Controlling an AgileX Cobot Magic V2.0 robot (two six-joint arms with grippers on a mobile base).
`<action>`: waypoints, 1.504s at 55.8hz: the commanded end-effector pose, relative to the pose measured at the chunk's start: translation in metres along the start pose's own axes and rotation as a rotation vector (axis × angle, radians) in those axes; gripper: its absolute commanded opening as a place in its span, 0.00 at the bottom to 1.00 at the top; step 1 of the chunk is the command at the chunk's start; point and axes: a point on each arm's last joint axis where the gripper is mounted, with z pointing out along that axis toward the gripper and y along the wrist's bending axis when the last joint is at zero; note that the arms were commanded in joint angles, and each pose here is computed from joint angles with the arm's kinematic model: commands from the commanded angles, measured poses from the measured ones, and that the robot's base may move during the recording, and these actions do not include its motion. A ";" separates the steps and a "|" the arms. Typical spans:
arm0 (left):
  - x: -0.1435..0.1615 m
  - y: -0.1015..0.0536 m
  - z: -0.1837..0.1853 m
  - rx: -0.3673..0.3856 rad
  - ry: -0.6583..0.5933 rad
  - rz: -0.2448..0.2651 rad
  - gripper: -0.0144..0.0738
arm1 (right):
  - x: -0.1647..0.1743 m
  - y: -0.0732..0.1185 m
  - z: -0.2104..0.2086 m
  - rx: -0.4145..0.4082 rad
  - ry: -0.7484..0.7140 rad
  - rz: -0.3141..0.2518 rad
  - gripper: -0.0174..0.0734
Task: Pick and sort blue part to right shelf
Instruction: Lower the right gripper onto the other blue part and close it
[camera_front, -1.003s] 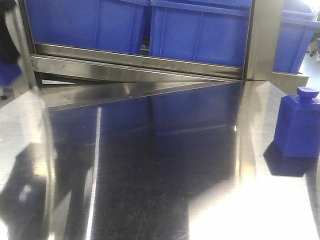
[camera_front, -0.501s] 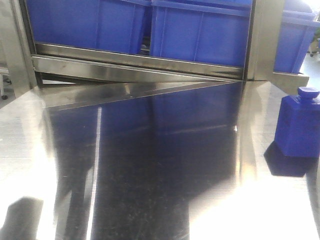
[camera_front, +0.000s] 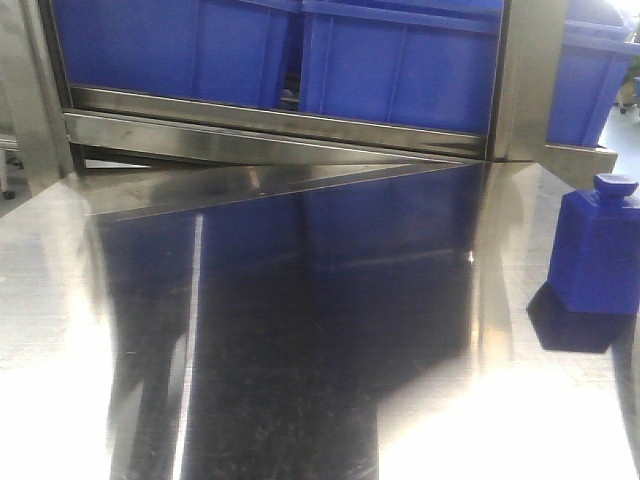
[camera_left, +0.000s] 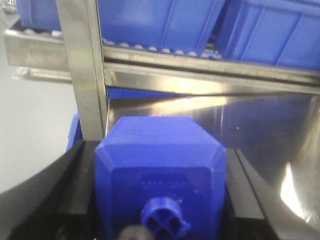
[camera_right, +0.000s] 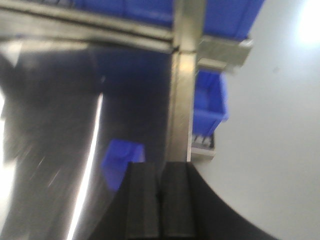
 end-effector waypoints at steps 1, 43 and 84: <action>-0.019 -0.001 -0.004 0.000 -0.131 -0.002 0.50 | -0.031 0.009 0.008 -0.053 0.051 -0.022 0.25; -0.019 -0.001 -0.004 -0.001 -0.139 -0.002 0.50 | -0.050 0.035 0.133 -0.080 0.487 0.085 0.88; -0.019 -0.001 -0.004 -0.001 -0.139 -0.002 0.50 | -0.001 0.038 0.240 0.013 0.701 0.098 0.88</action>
